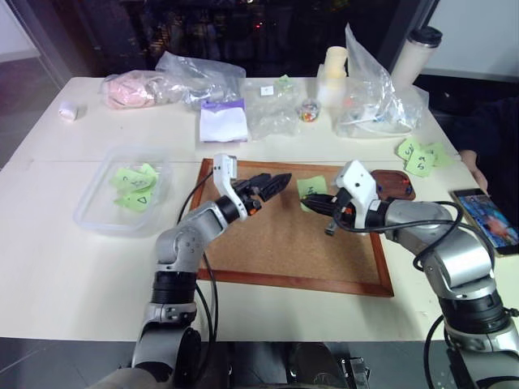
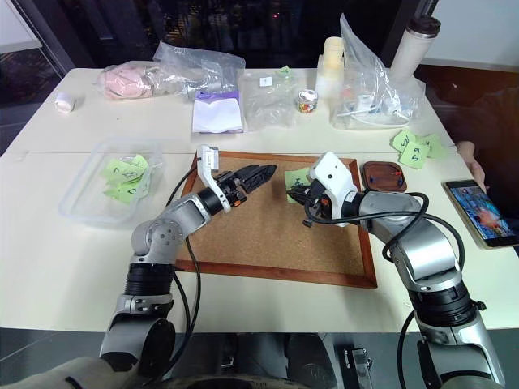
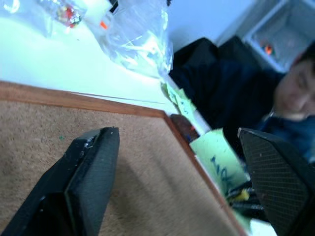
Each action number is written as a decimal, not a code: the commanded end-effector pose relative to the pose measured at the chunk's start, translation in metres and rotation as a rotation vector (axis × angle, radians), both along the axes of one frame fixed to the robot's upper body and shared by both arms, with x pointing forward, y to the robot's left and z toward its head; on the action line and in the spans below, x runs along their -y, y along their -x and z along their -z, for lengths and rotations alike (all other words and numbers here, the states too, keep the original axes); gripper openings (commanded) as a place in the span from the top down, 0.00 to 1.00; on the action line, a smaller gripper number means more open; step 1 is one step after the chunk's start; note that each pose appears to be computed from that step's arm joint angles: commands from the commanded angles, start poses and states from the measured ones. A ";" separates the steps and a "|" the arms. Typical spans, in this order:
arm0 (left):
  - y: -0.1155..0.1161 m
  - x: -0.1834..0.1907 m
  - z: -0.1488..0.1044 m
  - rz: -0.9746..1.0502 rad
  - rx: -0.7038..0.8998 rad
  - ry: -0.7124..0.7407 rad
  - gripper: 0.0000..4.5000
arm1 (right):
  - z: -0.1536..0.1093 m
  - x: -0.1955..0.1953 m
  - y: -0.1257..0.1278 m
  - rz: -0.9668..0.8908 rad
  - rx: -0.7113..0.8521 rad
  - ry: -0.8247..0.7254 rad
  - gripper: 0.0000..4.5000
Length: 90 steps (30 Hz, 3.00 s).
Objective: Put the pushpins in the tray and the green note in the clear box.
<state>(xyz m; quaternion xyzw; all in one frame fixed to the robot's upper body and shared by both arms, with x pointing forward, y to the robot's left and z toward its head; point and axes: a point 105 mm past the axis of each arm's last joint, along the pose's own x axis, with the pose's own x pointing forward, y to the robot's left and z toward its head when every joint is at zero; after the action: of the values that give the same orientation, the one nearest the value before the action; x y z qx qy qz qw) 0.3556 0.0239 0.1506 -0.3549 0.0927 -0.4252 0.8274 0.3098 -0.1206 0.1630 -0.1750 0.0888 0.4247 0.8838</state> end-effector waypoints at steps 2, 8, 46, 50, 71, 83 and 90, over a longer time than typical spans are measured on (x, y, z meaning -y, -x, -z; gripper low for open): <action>0.007 0.018 -0.014 0.095 -0.044 0.095 0.03 | -0.015 -0.009 0.005 -0.038 0.073 0.009 1.00; 0.014 0.034 -0.006 0.174 -0.086 0.076 0.20 | -0.016 -0.015 0.009 -0.056 0.078 0.014 1.00; 0.050 -0.036 0.001 0.140 0.540 -0.579 0.99 | -0.029 0.158 -0.067 0.661 0.119 -0.096 1.00; 0.053 -0.061 -0.001 0.125 0.558 -0.651 0.99 | -0.012 0.173 -0.071 0.721 0.096 -0.082 1.00; 0.028 -0.115 -0.051 -0.091 0.633 -0.704 1.00 | 0.005 0.174 -0.071 0.702 0.055 -0.086 0.02; 0.021 -0.136 -0.063 -0.183 0.647 -0.768 1.00 | -0.025 0.082 -0.034 0.198 0.004 -0.165 0.02; 0.005 -0.190 -0.078 -0.381 0.602 -0.832 1.00 | -0.042 0.009 0.021 -0.244 -0.052 -0.127 0.02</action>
<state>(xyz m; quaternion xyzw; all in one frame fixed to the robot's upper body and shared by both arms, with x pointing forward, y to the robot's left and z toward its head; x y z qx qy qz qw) 0.3497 0.2023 0.2141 0.1176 -0.0288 -0.3024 0.9455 0.3025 -0.1446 0.1937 -0.1055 0.0789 0.4957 0.8584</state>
